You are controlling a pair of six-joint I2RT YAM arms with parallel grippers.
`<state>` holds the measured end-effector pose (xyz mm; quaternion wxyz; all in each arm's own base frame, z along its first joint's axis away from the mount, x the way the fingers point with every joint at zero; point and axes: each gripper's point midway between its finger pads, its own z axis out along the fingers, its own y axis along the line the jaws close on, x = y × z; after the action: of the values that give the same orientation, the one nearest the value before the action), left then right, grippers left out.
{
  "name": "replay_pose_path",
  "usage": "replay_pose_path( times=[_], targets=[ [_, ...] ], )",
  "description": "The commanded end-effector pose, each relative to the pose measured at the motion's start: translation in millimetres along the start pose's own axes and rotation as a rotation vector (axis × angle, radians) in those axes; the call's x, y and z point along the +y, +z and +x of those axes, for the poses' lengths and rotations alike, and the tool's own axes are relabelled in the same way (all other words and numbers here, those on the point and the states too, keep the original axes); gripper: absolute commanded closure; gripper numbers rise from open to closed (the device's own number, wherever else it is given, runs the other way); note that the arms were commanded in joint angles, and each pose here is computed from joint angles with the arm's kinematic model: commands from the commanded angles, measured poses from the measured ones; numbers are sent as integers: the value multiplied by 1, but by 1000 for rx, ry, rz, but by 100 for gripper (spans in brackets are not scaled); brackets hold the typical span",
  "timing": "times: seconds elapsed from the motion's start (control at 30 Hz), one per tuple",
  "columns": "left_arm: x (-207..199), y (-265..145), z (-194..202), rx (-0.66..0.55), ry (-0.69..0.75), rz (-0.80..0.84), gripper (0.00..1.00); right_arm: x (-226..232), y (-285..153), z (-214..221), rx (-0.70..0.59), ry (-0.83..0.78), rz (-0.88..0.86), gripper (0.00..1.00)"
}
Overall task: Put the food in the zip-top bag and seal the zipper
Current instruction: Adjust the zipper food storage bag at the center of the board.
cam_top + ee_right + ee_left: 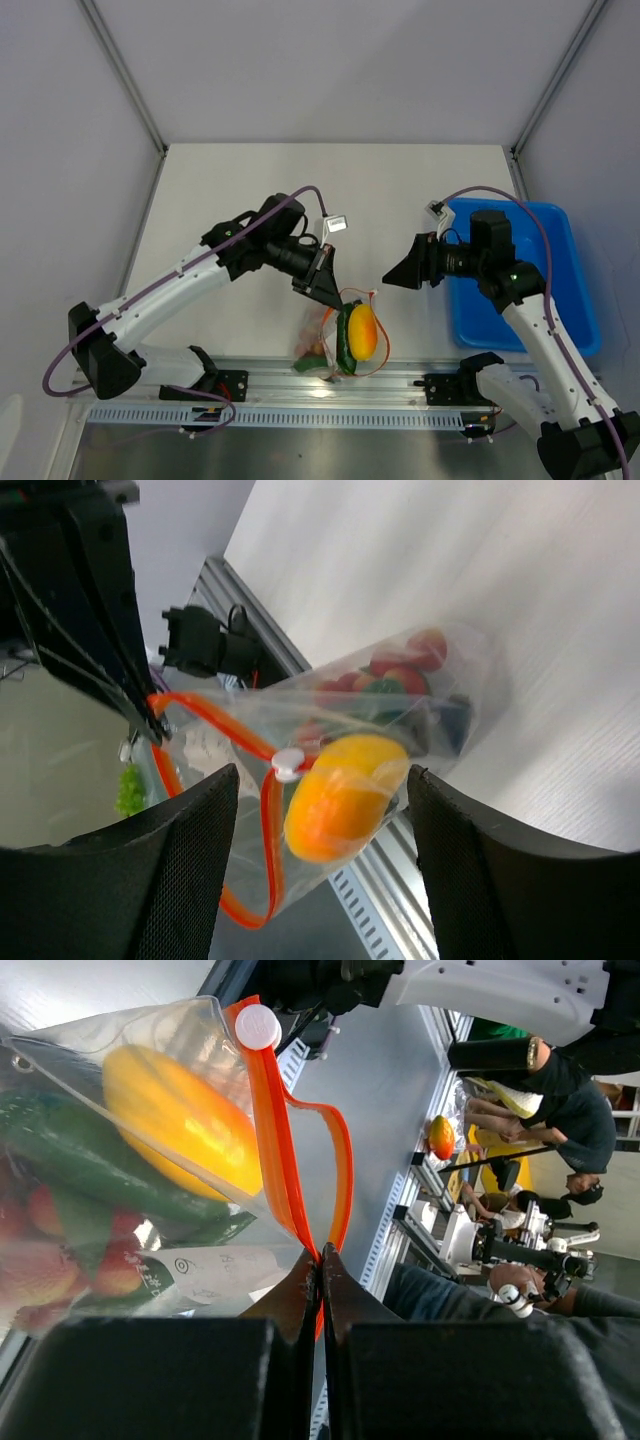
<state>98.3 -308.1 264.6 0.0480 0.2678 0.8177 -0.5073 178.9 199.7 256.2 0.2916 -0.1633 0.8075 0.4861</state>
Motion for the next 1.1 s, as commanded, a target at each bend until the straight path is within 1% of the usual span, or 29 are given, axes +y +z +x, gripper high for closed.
replay_pose_path(
  times=[0.0,0.07,0.23,0.27,0.3,0.33,0.37,0.4,0.43,0.47,0.5,0.57,0.63,0.67,0.73,0.77,0.8,0.83,0.87,0.93,0.97,1.07],
  targets=[
    [-5,-3,-3,-5,77,35,99,9,-4,14,-3,-43,-69,30],
    [-4,-5,-5,-33,113,27,99,9,-4,23,-6,-52,-86,32],
    [6,-5,4,-51,109,6,99,20,-7,33,-19,-93,-123,40],
    [7,-4,4,-54,109,6,100,24,-7,34,-17,-60,-117,46],
    [9,-4,4,-56,109,2,99,14,-5,29,-41,-23,-46,54],
    [13,-2,6,-57,104,-10,99,8,-2,30,-27,36,-4,61],
    [13,-2,5,-64,108,-12,99,6,-1,29,-24,146,34,55],
    [14,-2,5,-71,110,-13,99,4,-1,28,-22,201,75,49],
    [18,-1,8,-76,104,-20,99,3,0,29,-18,246,89,41],
    [19,-1,8,-84,103,-25,99,5,2,28,-15,279,98,34],
    [23,1,8,-93,108,-29,99,9,3,25,-29,312,133,22],
    [26,1,8,-110,111,-35,100,14,5,20,-58,338,163,12],
    [30,3,7,-122,117,-41,99,19,12,16,-75,399,191,11],
    [30,3,6,-125,119,-44,100,13,15,16,-77,435,235,11],
    [31,4,3,-131,121,-48,100,9,25,23,-25,532,300,11],
    [29,4,0,-134,130,-45,99,4,28,22,-35,553,342,13],
    [28,4,0,-132,137,-43,99,11,33,27,-13,554,340,13],
    [28,4,0,-126,143,-45,99,11,36,26,-16,582,358,13],
    [27,3,-2,-129,152,-46,99,9,37,28,-18,597,387,16],
    [24,3,-4,-128,170,-41,99,-3,35,30,-48,624,467,18],
    [22,2,-5,-132,180,-36,99,-10,33,33,-58,667,517,20],
    [19,1,-6,-144,202,-35,99,-18,30,31,-94,721,577,24]
  ],
)
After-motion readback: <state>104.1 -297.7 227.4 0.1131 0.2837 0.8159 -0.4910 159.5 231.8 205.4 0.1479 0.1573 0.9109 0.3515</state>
